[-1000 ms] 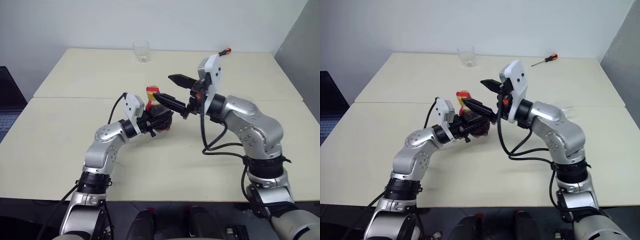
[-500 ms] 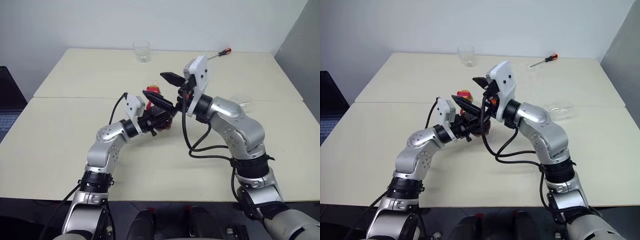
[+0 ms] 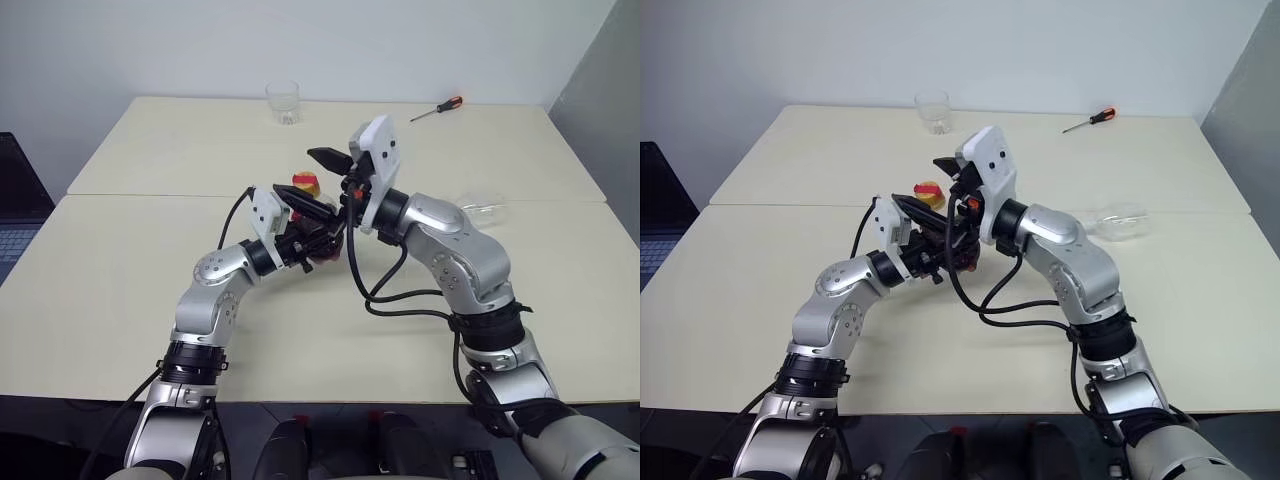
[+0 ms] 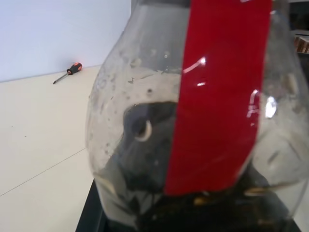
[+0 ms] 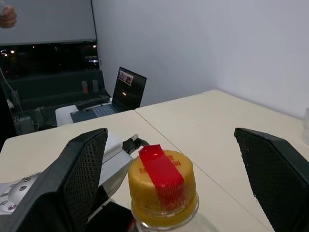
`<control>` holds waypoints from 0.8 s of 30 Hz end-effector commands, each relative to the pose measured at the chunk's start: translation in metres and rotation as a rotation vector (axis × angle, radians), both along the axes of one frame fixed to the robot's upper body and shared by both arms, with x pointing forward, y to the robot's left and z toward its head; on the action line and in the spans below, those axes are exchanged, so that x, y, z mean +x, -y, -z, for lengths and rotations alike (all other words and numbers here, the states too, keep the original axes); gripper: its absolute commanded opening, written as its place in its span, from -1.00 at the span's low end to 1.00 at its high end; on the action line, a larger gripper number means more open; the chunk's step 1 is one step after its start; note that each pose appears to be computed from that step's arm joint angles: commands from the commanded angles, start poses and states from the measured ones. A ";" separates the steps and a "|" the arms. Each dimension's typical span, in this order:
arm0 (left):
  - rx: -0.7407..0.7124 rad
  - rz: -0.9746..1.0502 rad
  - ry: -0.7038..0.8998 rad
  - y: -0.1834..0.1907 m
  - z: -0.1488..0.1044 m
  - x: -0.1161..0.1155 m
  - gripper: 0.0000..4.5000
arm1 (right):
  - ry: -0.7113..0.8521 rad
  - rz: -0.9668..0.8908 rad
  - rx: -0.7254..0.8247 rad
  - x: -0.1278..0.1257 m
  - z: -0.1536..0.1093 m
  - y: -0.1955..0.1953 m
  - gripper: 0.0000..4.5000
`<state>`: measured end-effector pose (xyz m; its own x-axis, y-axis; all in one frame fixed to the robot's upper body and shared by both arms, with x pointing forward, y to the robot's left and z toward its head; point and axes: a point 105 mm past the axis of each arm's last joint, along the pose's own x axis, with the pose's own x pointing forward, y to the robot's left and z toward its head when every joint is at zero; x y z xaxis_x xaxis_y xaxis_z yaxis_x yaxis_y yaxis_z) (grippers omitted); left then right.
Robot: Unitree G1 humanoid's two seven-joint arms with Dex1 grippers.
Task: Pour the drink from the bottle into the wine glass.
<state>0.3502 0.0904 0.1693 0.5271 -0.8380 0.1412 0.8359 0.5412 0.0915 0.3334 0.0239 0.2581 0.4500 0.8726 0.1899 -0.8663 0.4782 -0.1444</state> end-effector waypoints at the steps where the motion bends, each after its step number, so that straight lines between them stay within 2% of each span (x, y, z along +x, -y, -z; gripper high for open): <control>1: -0.010 0.026 0.080 0.005 -0.018 -0.006 -0.26 | 0.077 -0.017 0.020 -0.004 -0.018 -0.003 0.99; 13: -0.009 0.014 0.067 0.001 -0.014 -0.011 -0.26 | 0.077 0.014 0.001 0.002 -0.013 0.009 0.99; 24: -0.009 0.014 0.074 0.000 -0.021 -0.009 -0.26 | 0.070 0.051 -0.045 0.003 -0.004 0.031 0.99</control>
<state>0.3455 0.0913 0.1629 0.5320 -0.8385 0.1177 0.8379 0.5413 0.0694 0.3374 0.0035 0.2520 0.4657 0.8727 0.1465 -0.8464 0.4877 -0.2142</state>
